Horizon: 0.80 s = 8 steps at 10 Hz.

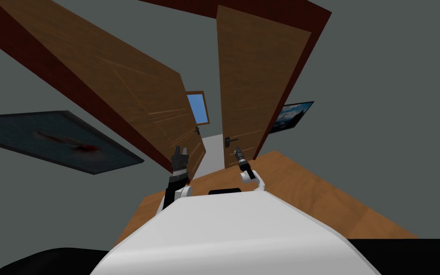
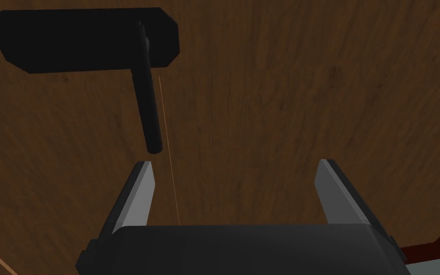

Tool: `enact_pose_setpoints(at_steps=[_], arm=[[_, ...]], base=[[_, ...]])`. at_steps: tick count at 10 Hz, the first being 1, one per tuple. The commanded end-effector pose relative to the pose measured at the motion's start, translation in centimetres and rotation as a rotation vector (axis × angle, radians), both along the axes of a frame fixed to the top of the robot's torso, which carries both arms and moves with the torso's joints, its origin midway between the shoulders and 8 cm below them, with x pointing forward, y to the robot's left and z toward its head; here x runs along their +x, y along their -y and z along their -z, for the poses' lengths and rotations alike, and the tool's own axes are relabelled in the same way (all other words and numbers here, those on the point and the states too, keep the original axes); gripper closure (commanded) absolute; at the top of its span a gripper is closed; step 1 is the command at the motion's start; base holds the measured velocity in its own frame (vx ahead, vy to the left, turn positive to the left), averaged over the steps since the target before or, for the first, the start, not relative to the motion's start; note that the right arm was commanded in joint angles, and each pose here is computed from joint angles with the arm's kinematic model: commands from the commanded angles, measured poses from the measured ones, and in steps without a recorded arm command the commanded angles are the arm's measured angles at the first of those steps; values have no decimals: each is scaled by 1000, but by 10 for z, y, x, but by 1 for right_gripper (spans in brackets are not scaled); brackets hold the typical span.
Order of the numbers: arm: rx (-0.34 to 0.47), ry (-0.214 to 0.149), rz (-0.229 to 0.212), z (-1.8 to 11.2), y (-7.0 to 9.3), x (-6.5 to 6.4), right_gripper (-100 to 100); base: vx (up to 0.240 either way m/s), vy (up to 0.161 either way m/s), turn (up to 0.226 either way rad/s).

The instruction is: Push the door open

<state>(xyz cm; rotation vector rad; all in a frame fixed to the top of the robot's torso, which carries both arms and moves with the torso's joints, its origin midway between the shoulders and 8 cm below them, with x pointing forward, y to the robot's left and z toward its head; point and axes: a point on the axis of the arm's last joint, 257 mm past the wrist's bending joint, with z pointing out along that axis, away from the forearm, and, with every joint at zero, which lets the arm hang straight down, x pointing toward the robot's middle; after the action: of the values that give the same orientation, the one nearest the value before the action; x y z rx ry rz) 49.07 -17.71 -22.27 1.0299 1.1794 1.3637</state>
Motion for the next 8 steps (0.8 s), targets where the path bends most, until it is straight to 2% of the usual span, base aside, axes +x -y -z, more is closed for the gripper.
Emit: enact_pose_setpoints(at_steps=[1, 8], arm=[[-3, -27, -9, 11, -5, 3, -100], [-9, -126, -45, 56, -29, 12, -100]], base=[[88, -122, 55], [63, -104, 56]])
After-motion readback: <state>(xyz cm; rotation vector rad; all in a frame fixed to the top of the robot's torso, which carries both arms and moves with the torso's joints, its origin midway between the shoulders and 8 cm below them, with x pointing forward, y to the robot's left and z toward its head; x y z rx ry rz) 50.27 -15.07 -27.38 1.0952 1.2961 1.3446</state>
